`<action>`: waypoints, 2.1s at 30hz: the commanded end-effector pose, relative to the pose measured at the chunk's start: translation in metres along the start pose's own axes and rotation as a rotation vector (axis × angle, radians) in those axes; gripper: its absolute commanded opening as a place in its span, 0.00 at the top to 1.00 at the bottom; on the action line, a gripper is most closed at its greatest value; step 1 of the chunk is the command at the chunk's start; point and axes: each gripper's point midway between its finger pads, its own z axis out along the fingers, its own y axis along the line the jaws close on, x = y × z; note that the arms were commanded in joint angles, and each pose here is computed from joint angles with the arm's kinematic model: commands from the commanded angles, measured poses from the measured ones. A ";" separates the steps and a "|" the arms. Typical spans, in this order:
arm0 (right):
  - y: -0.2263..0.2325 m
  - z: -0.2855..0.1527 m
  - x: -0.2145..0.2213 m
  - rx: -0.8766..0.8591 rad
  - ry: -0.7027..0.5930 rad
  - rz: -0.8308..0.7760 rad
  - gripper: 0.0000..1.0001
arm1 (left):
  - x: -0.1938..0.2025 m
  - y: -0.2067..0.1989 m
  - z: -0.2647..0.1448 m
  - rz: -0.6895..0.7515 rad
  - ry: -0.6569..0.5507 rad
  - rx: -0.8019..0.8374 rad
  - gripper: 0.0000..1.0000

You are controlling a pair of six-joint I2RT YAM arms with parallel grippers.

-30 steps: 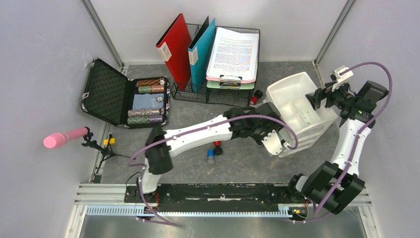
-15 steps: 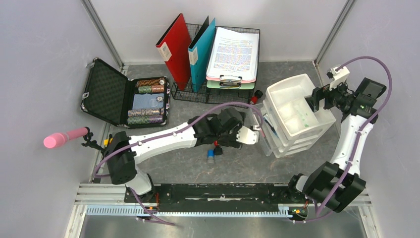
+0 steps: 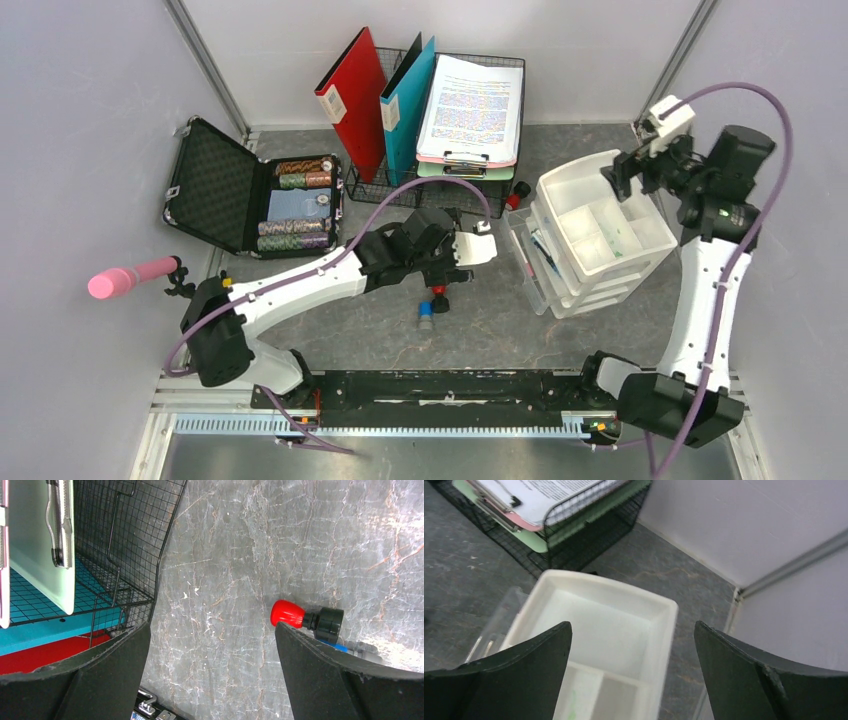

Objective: Organize the desk
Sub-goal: Move the storage box to the center of the board.

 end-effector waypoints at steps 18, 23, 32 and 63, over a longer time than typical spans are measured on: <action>0.113 0.145 0.002 -0.147 0.292 -0.414 0.13 | 0.019 0.027 -0.038 -0.147 -0.017 -0.078 0.00; 0.108 0.148 0.018 -0.131 0.376 -0.481 0.19 | 0.020 0.027 -0.038 -0.149 -0.016 -0.082 0.00; 0.106 0.140 0.053 -0.147 0.518 -0.552 0.36 | 0.021 0.027 -0.038 -0.140 -0.015 -0.083 0.00; 0.077 0.071 0.107 -0.101 0.651 -0.722 0.41 | 0.026 0.024 -0.034 -0.123 0.008 -0.074 0.00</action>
